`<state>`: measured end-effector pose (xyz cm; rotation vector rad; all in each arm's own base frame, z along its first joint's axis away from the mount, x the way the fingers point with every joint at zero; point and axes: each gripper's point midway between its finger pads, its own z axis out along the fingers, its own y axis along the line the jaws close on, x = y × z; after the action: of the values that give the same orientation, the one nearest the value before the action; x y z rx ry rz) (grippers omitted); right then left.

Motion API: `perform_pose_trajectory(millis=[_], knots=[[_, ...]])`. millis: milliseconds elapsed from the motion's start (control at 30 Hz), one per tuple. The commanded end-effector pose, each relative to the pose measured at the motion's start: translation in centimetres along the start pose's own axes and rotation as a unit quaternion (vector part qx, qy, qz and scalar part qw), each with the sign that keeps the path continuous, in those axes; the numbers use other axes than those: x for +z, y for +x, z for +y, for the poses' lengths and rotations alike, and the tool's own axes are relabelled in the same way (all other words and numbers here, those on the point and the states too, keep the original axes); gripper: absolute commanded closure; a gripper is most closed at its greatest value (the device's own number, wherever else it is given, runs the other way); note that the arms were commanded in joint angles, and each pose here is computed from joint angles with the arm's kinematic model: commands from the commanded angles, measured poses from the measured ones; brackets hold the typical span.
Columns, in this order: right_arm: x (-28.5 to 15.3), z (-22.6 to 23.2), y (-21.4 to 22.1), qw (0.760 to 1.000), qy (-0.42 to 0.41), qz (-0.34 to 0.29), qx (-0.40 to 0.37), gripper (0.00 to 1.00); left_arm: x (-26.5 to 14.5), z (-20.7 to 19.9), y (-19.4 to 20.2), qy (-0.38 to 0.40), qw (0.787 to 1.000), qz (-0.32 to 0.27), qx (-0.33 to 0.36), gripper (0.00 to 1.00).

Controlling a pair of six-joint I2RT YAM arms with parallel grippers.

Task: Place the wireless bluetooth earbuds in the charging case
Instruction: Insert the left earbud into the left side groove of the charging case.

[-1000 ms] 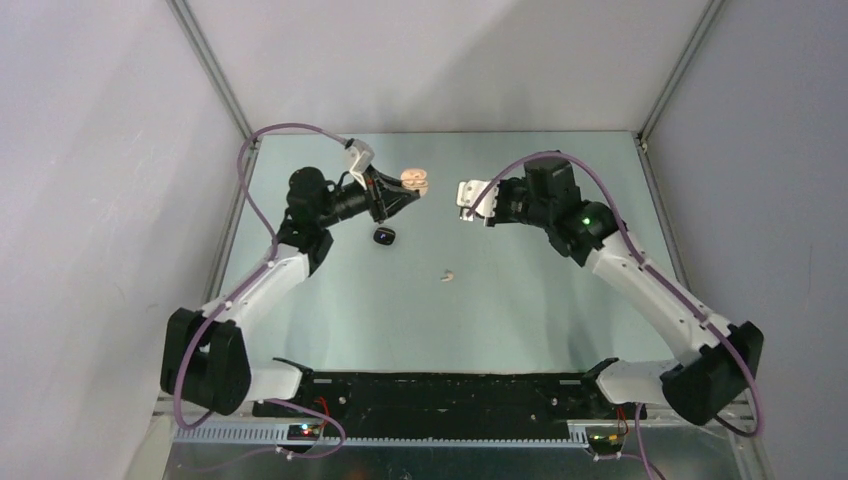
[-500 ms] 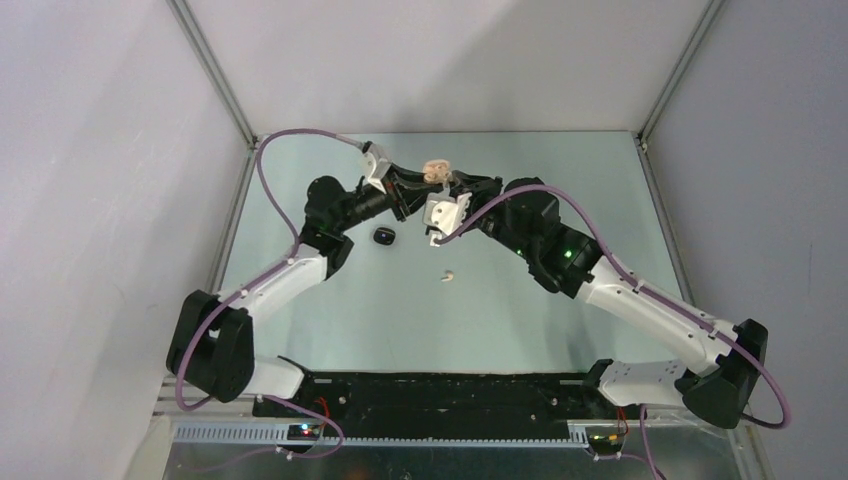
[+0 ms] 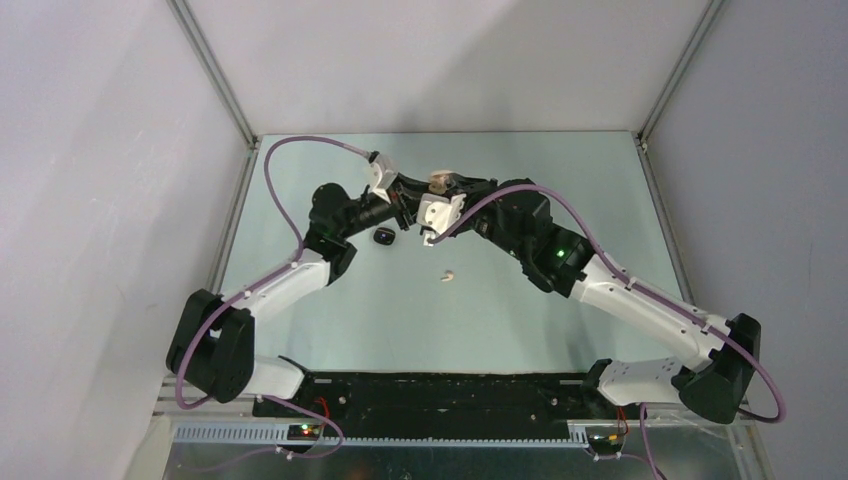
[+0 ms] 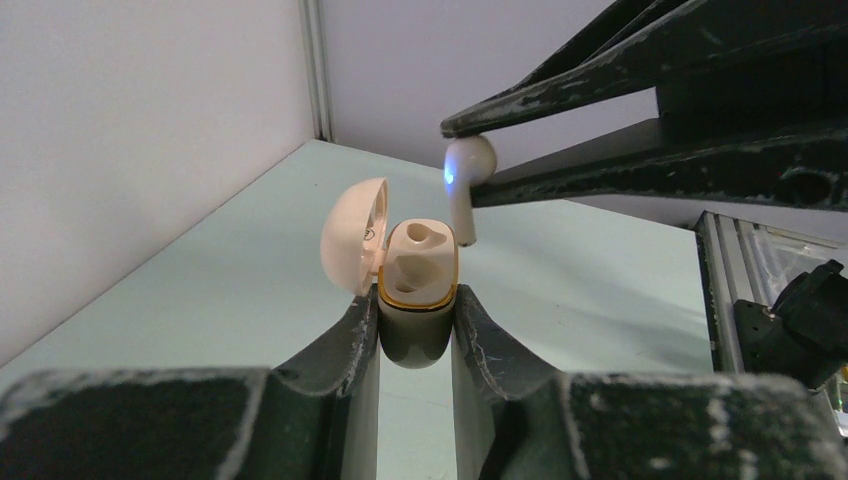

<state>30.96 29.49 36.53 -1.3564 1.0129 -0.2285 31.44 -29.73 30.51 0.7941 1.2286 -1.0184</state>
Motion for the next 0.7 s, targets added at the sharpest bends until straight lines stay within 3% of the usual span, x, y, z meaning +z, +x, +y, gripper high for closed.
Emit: perform_pose_trajectory(millis=[0, 667], knots=[[-0.01, -1.38, -1.11, 1.000, 0.016, -0.011, 0.020, 1.00, 0.19, -1.66, -3.00, 0.029, 0.998, -0.037, 0.048, 1.00], [0.87, -0.90, -1.23, 1.000, 0.011, -0.005, 0.024, 1.00, 0.49, -1.92, -2.98, 0.035, 0.998, -0.033, 0.042, 1.00]])
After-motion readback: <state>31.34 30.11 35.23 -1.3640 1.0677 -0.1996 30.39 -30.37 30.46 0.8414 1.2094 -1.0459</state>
